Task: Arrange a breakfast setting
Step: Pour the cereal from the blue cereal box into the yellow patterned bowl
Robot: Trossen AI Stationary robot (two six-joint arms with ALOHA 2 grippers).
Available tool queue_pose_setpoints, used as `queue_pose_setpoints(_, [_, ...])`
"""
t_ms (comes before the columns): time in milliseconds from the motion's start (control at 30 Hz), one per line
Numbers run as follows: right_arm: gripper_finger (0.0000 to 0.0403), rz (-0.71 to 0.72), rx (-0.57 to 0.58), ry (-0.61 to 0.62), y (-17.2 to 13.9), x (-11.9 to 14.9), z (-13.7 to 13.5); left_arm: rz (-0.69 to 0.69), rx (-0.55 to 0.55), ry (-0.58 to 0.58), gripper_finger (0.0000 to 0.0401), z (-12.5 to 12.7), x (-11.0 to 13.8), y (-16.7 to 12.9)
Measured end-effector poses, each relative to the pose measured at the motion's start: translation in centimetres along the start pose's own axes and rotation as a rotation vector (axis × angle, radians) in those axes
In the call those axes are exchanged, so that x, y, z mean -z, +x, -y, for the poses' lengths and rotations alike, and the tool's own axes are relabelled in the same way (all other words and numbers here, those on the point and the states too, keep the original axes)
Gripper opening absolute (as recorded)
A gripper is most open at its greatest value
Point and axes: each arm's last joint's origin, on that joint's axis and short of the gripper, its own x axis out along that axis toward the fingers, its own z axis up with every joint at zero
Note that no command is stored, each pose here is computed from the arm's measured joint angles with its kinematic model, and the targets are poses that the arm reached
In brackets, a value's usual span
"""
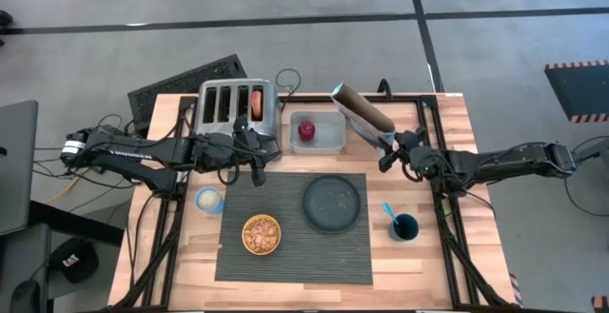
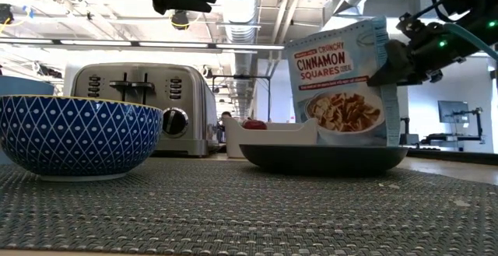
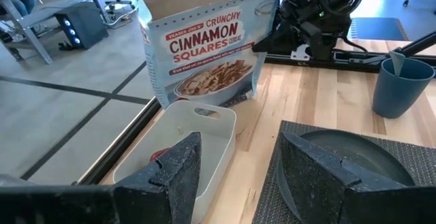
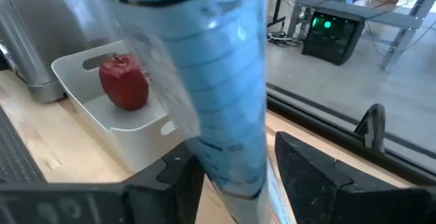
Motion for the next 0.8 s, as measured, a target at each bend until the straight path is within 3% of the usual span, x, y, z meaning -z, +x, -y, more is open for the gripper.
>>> queue_pose_setpoints(100, [0.0166,-0.004,-0.015,-0.001,0.0,0.0,0.0,0.001,0.000,-0.001,0.0185,0.0,0.0,0.0])
queue_pose_setpoints(300, [0.0029,0.013,-0.058,0.068,0.3,-0.5,0.0,0.009,0.000,-0.004,0.0185,0.0,-0.1,0.0])
queue_pose_setpoints(500, [0.0039,0.060,-0.044,0.120,0.8,-1.2,0.4,0.009,0.000,-0.004,0.0185,0.0,-0.1,0.0])
queue_pose_setpoints(800, [0.0029,0.032,-0.046,0.074,2.0,-1.0,0.3,0.014,-0.001,0.004,0.0185,0.0,-0.2,0.0])
